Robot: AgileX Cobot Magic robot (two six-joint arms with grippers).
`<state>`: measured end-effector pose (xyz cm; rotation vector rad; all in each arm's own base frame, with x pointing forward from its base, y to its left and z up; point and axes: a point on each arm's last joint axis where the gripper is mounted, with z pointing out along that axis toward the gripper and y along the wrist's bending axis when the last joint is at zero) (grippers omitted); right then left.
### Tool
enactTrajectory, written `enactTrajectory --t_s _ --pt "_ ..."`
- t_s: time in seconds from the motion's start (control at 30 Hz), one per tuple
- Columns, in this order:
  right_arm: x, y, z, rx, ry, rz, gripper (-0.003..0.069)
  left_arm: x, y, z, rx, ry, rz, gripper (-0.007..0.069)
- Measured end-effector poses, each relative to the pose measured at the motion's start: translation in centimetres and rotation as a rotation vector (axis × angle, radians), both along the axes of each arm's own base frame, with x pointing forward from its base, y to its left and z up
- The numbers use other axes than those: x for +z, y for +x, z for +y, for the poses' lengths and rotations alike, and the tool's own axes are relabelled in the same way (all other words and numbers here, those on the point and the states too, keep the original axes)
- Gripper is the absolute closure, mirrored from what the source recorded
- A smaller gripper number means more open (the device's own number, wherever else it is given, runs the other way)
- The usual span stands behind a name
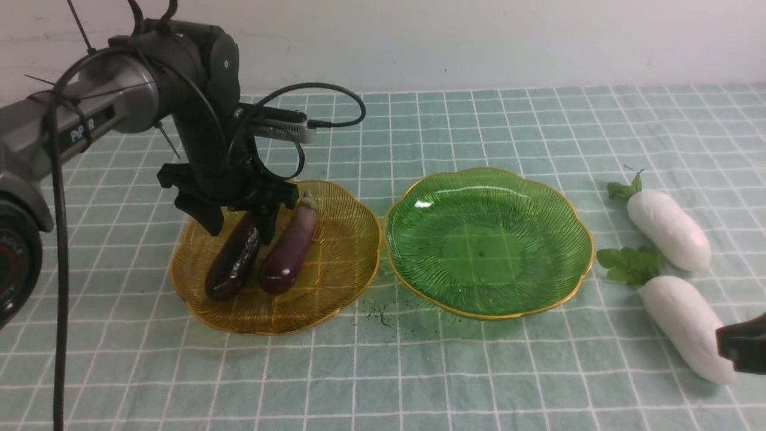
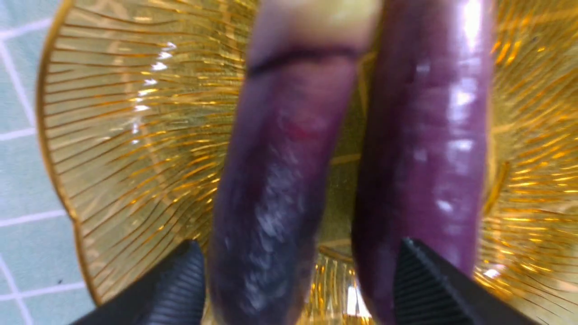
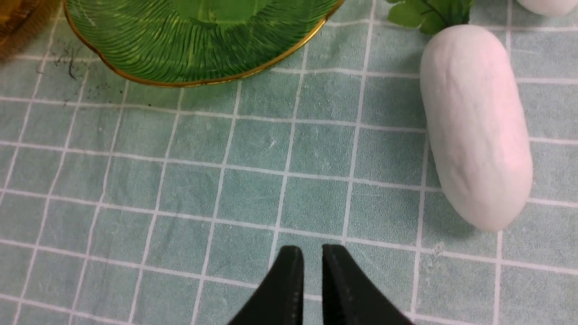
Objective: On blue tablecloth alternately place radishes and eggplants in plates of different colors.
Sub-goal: 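Pick up the eggplant and place it in the yellow plate, then place the white radish on the plate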
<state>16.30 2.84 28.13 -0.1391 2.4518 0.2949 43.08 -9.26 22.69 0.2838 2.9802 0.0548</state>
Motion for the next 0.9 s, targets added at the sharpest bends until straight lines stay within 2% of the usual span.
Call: enactTrajectory --t_s 0.07,0.1,0.13,0.17,0.3,0.43,0.6,0.9 --pt "0.1 0.3 -0.3 -0.005 -0.043 -0.043 0.0507 0.9 -0.3 0.0 0.002 -0.017 -0.017 0.0125" --pt "0.2 0.4 -0.4 -0.005 -0.053 -0.050 0.0500 1.1 -0.4 0.0 0.003 -0.019 -0.020 0.0125" --pt "0.1 0.7 -0.7 -0.001 -0.108 -0.072 0.0424 1.8 -0.7 -0.2 0.007 -0.043 -0.029 0.0125" --pt "0.1 0.7 -0.8 0.000 -0.114 -0.071 0.0415 1.9 -0.7 -0.2 0.008 -0.048 -0.029 0.0125" --pt "-1.3 2.5 -1.3 -0.007 -0.193 -0.030 0.0224 3.6 -1.4 -0.6 0.017 -0.117 -0.053 0.0125" --pt "-3.4 4.7 -1.5 -0.032 -0.230 0.020 0.0120 3.9 -1.5 -0.7 0.015 -0.134 -0.057 0.0125" --pt "-6.5 7.0 -1.9 -0.050 -0.281 0.106 0.0081 3.9 -1.5 -0.7 -0.008 -0.130 -0.058 0.0125" --pt "-10.9 9.2 -2.1 -0.057 -0.322 0.226 0.0077 3.9 -1.5 -0.7 -0.015 -0.130 -0.058 0.0125"
